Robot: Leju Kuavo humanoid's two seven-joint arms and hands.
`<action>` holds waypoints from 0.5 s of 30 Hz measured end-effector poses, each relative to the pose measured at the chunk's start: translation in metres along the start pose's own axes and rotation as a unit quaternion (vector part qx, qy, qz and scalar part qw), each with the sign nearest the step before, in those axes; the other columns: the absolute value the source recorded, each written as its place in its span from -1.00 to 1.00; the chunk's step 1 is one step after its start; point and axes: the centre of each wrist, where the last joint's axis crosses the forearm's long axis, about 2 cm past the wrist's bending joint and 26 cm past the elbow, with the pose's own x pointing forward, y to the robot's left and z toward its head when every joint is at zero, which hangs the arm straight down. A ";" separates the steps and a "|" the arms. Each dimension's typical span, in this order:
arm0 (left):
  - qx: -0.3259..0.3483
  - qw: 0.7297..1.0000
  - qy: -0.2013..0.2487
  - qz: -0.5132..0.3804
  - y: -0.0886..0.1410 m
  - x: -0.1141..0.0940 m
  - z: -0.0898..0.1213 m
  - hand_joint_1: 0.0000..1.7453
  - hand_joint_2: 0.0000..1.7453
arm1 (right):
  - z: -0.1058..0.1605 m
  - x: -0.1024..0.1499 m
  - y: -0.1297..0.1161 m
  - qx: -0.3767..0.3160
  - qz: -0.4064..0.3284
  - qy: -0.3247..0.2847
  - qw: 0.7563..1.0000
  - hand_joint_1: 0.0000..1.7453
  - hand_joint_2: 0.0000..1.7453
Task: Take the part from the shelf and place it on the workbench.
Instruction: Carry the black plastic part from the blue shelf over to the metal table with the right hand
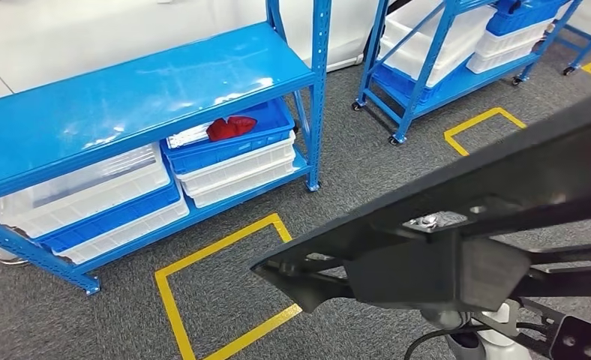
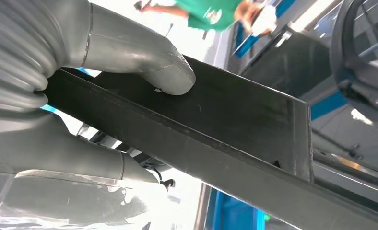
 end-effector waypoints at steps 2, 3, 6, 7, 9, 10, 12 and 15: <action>0.000 1.000 -0.003 -0.003 0.002 0.001 -0.001 -1.00 1.00 | 0.001 0.001 -0.003 -0.003 0.006 0.002 1.000 1.00 1.00; 0.001 1.000 -0.004 -0.004 0.004 0.001 -0.001 -1.00 1.00 | 0.001 0.001 -0.004 -0.004 0.008 0.002 1.000 1.00 1.00; 0.002 1.000 -0.012 -0.008 0.008 0.004 -0.002 -1.00 1.00 | 0.002 0.001 -0.006 -0.009 0.013 0.002 1.000 1.00 1.00; 0.001 1.000 -0.015 -0.008 0.008 0.005 -0.003 -1.00 1.00 | 0.001 0.001 -0.007 -0.012 0.015 0.002 1.000 1.00 1.00; -0.002 1.000 -0.021 -0.009 0.007 0.008 -0.003 -1.00 1.00 | 0.001 -0.001 -0.010 -0.020 0.018 0.000 1.000 1.00 1.00; -0.003 1.000 -0.022 -0.009 0.007 0.008 -0.003 -1.00 1.00 | 0.000 -0.002 -0.012 -0.024 0.019 -0.001 1.000 1.00 1.00; -0.003 1.000 -0.022 -0.009 0.006 0.008 -0.003 -1.00 1.00 | 0.000 -0.006 -0.014 -0.033 0.020 -0.001 0.999 1.00 1.00; -0.005 1.000 -0.018 -0.009 0.002 0.005 -0.002 -1.00 1.00 | 0.002 -0.010 -0.013 -0.043 0.020 0.007 0.999 1.00 1.00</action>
